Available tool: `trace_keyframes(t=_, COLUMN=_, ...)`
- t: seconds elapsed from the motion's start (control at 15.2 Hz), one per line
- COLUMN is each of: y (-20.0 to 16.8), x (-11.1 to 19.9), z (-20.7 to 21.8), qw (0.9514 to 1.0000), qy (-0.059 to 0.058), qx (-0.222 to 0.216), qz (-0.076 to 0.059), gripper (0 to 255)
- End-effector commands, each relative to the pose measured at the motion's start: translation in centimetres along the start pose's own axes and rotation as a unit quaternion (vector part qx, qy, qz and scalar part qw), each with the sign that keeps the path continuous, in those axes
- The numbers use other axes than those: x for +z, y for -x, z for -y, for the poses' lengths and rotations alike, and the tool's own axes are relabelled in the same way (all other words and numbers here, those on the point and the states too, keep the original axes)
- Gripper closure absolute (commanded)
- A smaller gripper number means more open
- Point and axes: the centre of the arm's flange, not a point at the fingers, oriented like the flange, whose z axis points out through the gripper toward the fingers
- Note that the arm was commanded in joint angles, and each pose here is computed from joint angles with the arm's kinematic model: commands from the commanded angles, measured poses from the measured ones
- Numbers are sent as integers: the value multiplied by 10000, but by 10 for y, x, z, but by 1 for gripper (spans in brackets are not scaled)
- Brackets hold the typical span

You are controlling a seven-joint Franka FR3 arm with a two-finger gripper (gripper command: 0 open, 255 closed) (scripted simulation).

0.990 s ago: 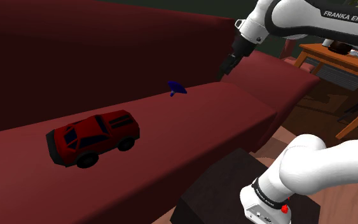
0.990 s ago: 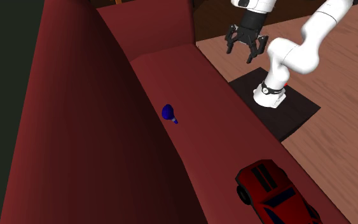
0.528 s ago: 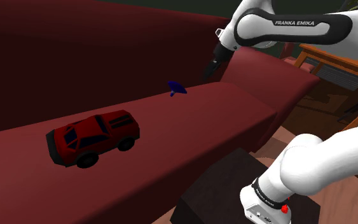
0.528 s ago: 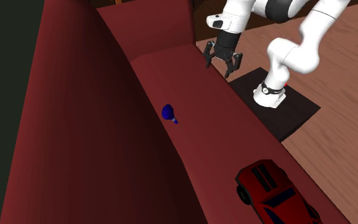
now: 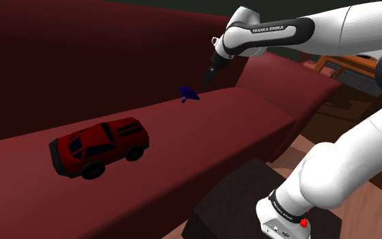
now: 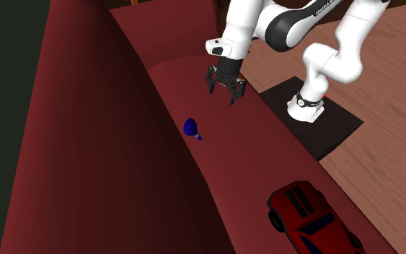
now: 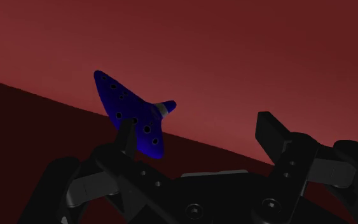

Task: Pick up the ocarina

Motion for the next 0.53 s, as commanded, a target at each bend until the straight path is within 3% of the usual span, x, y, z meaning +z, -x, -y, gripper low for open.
trace_keyframes(t=0.0, y=-13, x=18, z=-11, qw=9999, qy=15, qx=-131, qz=-19, gripper=0)
trace_keyframes(t=0.46, y=-70, x=80, z=-47, qw=9984, qy=47, qx=-562, qz=-75, gripper=0)
